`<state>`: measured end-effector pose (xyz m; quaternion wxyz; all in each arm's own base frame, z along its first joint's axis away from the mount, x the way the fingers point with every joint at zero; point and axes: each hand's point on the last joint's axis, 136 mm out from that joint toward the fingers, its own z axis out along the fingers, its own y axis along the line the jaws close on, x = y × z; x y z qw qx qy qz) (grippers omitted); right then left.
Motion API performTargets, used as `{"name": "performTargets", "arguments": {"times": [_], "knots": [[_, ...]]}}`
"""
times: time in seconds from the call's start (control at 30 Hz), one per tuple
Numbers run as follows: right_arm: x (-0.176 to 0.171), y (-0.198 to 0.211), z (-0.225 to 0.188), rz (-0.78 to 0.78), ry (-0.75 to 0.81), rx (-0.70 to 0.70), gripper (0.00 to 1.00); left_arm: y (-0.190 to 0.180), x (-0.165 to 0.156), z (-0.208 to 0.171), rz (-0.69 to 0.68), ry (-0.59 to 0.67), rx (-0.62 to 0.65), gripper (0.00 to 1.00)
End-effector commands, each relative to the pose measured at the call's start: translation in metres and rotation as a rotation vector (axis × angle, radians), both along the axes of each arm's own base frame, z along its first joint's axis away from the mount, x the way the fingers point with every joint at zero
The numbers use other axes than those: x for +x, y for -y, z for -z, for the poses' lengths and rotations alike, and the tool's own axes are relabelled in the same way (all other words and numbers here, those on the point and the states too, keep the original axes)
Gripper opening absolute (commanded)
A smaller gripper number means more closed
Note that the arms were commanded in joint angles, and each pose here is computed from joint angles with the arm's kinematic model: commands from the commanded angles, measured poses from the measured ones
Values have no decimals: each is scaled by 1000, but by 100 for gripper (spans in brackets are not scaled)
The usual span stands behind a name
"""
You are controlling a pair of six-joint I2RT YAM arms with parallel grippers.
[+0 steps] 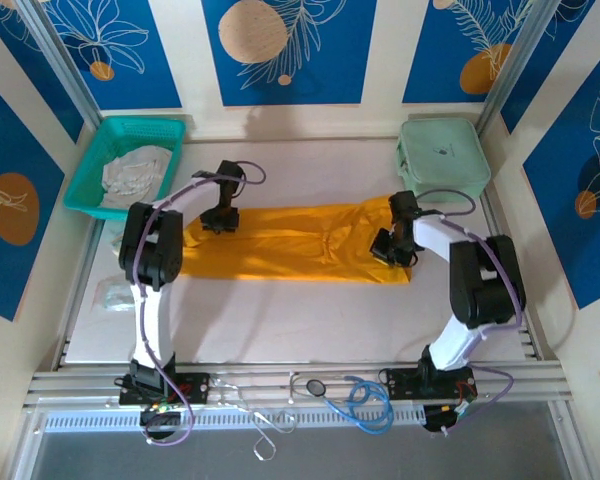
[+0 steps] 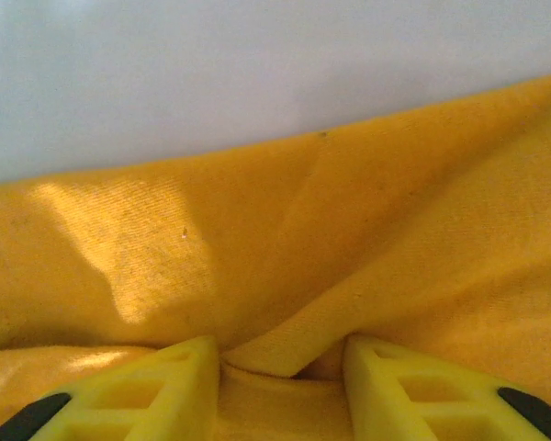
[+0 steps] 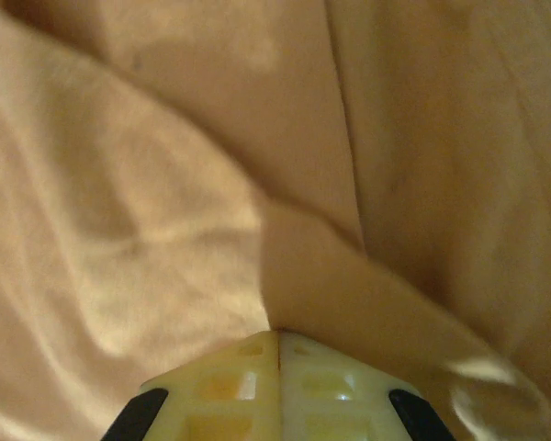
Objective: Fold and stack the t-shirts
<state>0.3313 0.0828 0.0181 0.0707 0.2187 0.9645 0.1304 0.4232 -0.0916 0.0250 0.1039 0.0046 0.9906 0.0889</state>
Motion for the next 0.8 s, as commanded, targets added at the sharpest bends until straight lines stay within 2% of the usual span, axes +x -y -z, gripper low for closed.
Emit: {"name": "performTargets", "arguments": {"times": [0.0, 0.17, 0.33, 0.6, 0.77], "knots": [[20, -7, 5, -8, -20, 21, 0, -4, -35, 7, -38, -53, -7, 41], [64, -17, 6, -15, -56, -21, 0, -8, -78, 5, -78, -72, -41, 41], [112, -34, 1, -11, -72, 0, 0, 7, -118, 1, -99, -88, -119, 42], [189, -66, -6, -44, 8, 114, 0, 57, -175, 11, -75, -155, -262, 43], [226, -92, -9, -66, 43, 237, 0, 105, -205, 20, -26, -206, -343, 43]]}}
